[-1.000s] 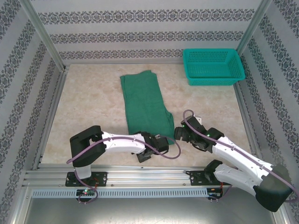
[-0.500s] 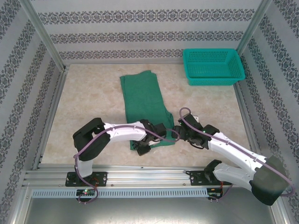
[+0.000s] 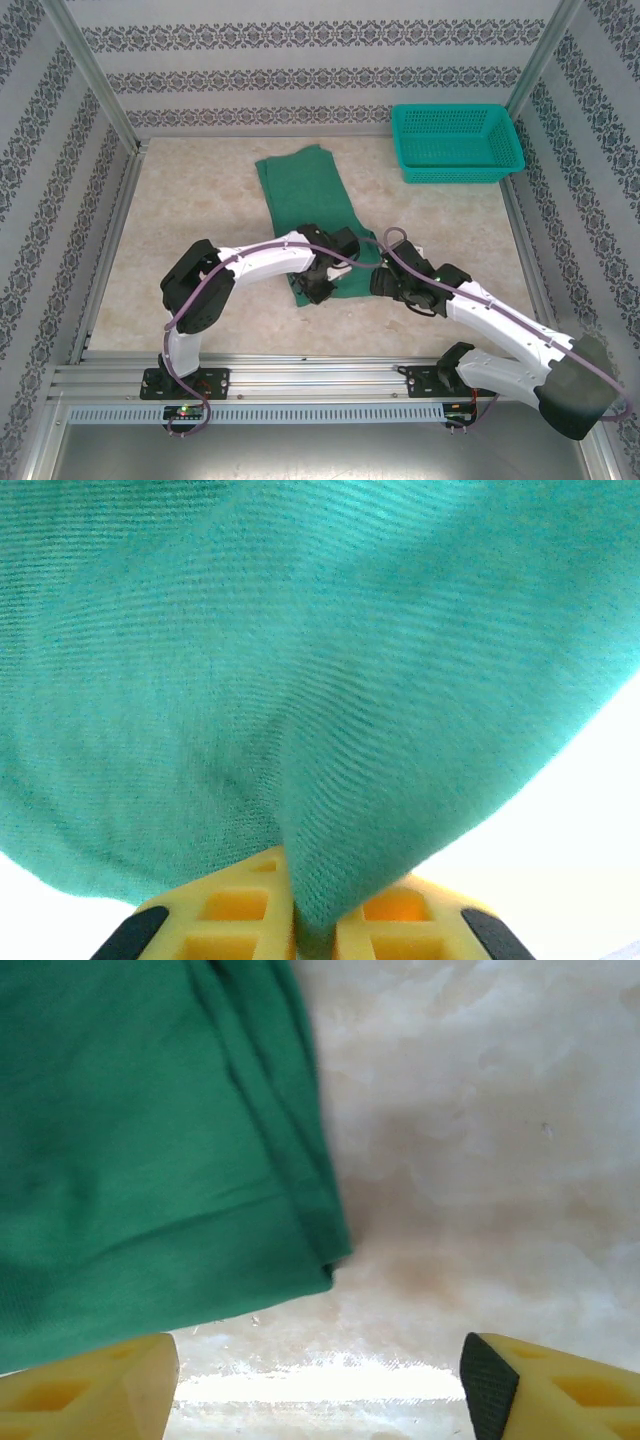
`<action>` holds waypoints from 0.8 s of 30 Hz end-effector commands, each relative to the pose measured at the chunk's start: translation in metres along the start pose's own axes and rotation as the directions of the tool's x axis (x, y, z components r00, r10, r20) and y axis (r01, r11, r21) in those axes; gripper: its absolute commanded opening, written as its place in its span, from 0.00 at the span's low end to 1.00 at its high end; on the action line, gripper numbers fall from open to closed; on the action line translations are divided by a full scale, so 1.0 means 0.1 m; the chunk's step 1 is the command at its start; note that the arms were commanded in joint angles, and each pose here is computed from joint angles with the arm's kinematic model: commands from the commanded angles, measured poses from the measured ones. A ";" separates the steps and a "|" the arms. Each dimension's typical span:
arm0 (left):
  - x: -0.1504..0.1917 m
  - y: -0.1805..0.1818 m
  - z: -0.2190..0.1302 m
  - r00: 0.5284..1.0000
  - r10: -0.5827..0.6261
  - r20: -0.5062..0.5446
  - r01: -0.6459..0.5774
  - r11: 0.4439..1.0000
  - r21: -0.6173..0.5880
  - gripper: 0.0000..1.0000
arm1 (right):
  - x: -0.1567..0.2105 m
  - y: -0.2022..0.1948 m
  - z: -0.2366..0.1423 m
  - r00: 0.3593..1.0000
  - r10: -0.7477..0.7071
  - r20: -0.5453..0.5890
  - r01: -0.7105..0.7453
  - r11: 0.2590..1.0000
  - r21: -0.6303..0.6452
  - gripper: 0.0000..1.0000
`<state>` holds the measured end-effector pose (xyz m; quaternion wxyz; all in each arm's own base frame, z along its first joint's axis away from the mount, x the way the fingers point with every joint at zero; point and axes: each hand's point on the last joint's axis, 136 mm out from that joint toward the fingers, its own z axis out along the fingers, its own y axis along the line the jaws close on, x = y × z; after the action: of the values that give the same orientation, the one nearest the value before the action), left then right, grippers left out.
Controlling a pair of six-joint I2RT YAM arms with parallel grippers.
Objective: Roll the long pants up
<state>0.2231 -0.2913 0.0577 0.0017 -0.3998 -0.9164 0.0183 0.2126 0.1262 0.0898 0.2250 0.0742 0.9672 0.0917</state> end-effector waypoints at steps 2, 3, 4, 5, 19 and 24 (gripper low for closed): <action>0.21 -0.33 -0.33 0.993 -0.064 -0.104 0.083 0.978 0.191 0.15 | -0.10 0.03 -0.11 1.000 -0.013 0.000 0.013 1.000 -0.010 0.00; 0.21 -0.37 -0.37 0.991 -0.070 -0.111 0.093 0.971 0.219 0.15 | -0.12 0.04 -0.12 1.000 -0.014 0.001 0.014 1.000 -0.014 0.00; 0.21 -0.42 -0.42 0.991 -0.076 -0.114 0.103 0.963 0.250 0.16 | -0.15 0.05 -0.14 1.000 -0.018 0.006 0.018 1.000 -0.017 0.00; 0.20 -0.46 -0.45 0.990 -0.086 -0.114 0.115 0.954 0.278 0.17 | -0.17 0.05 -0.15 1.000 -0.015 0.009 0.015 1.000 -0.015 0.00; -0.03 -0.79 -0.72 0.945 -0.283 -0.162 0.315 0.662 0.680 0.16 | 0.02 0.40 -0.27 0.992 -0.021 -0.123 -0.005 0.978 -0.207 0.71; -0.28 -0.66 -0.73 0.891 -0.423 -0.164 0.377 0.489 0.787 0.14 | -0.02 0.37 -0.33 0.995 0.013 -0.102 -0.034 0.977 -0.211 0.70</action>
<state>0.1763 -0.3318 0.1062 0.1795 -0.1723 -0.9050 0.3451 0.2076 0.1582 0.1208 0.1833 0.0501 0.9629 0.1918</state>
